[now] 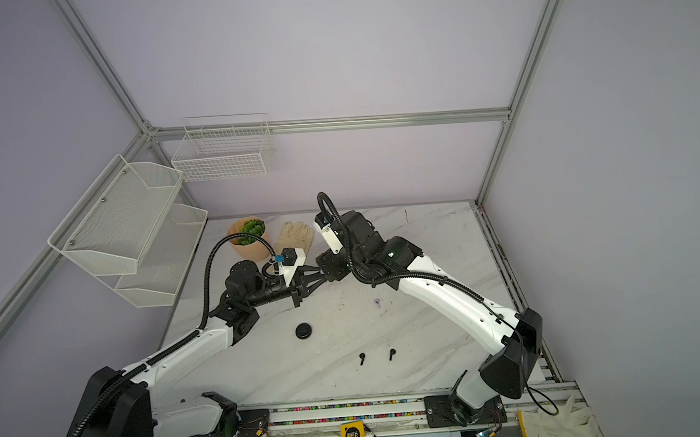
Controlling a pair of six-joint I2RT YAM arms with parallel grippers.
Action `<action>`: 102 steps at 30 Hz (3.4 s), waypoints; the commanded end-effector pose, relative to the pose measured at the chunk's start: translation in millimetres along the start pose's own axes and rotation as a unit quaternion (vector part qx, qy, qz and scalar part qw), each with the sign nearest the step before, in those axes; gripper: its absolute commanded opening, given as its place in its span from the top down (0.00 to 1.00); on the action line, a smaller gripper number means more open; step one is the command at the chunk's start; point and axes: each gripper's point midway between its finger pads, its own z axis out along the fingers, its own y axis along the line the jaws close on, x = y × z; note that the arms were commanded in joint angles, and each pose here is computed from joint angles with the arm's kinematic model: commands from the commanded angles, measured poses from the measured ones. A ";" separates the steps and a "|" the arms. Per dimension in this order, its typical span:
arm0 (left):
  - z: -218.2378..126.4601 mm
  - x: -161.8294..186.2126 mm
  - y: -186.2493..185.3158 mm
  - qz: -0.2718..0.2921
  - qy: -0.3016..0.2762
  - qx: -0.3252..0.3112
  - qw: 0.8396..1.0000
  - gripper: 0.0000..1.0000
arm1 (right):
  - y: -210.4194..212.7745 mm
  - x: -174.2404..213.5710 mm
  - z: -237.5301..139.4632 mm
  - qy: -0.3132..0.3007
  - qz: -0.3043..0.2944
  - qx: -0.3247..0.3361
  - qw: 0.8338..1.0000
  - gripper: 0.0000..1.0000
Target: Insert the wireless bluetooth earbuds into the charging case
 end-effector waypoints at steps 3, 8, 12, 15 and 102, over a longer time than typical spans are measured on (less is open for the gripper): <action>-3.5 -49.9 -2.7 0.059 -0.052 0.001 0.997 1.00 | 2.6 -3.9 1.2 -0.002 -0.002 -0.001 1.000 0.26; -3.6 -49.7 -2.8 0.059 -0.052 0.001 0.997 1.00 | -1.6 -8.9 -7.1 -0.014 -0.001 0.010 1.000 0.26; -3.3 -48.7 -2.5 0.058 -0.051 0.000 0.997 1.00 | -0.4 -13.5 -14.1 -0.022 -0.001 0.007 1.000 0.27; -3.1 -49.2 -1.5 0.057 -0.052 -0.002 0.997 1.00 | 0.3 -14.0 -16.1 -0.024 -0.001 0.004 1.000 0.29; -8.8 -57.8 -2.7 0.060 -0.064 -0.013 0.996 1.00 | 24.2 13.1 -21.4 0.027 -0.030 -0.071 0.997 0.86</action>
